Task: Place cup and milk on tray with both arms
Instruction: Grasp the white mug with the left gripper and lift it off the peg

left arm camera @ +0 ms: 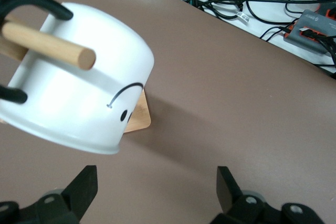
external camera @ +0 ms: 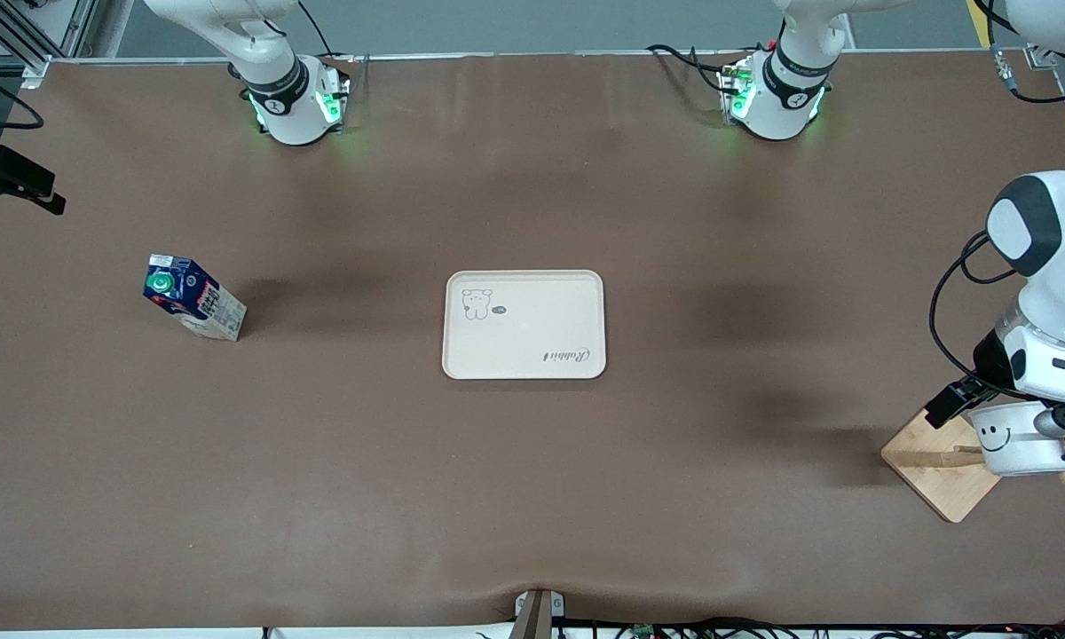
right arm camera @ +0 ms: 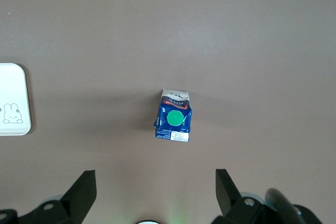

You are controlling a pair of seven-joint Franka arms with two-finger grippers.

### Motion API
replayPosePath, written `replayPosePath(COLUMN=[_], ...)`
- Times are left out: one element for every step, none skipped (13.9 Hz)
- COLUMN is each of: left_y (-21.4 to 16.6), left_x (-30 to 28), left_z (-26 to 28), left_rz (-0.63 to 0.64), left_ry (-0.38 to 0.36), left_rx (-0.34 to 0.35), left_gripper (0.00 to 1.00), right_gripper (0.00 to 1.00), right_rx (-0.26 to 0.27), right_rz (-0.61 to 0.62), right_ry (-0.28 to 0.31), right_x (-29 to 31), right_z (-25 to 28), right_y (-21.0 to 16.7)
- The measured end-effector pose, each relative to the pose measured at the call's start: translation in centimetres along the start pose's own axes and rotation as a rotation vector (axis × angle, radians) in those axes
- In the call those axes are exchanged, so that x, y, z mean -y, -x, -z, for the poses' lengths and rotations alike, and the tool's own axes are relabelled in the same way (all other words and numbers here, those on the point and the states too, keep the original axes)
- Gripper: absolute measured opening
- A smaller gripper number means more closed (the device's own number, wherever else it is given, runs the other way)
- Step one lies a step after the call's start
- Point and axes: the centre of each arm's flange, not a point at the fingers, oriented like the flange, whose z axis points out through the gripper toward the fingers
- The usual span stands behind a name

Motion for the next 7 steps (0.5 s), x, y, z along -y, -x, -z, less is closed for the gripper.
replayPosePath(left_y=[0.1, 0.1, 0.1, 0.0, -0.1, -0.2, -0.3], left_x=[0.3, 0.7, 1.3, 1.7, 1.9, 1.9, 1.8], left_z=[0.0, 0.0, -0.1, -0.1, 0.0, 0.1, 0.3], left_rz=[-0.003, 0.001, 0.013, 0.028, 0.044, 0.059, 0.076], left_ry=[-0.011, -0.027, -0.040, -0.049, -0.054, -0.054, -0.051], left_rx=[-0.001, -0.006, -0.010, -0.015, -0.024, -0.037, -0.051], left_gripper=[1.00, 1.00, 1.00, 1.00, 1.00, 1.00, 1.00], right_gripper=[1.00, 1.00, 1.00, 1.00, 1.00, 1.00, 1.00], right_rx=[0.000, 0.000, 0.000, 0.000, 0.000, 0.000, 0.000], right_rz=[0.000, 0.000, 0.000, 0.000, 0.000, 0.000, 0.000], right_ry=[0.000, 0.000, 0.000, 0.000, 0.000, 0.000, 0.000], right_x=[0.0, 0.0, 0.0, 0.0, 0.0, 0.0, 0.0], right_z=[0.0, 0.0, 0.0, 0.0, 0.0, 0.0, 0.0], right_y=[0.0, 0.0, 0.0, 0.0, 0.0, 0.0, 0.0])
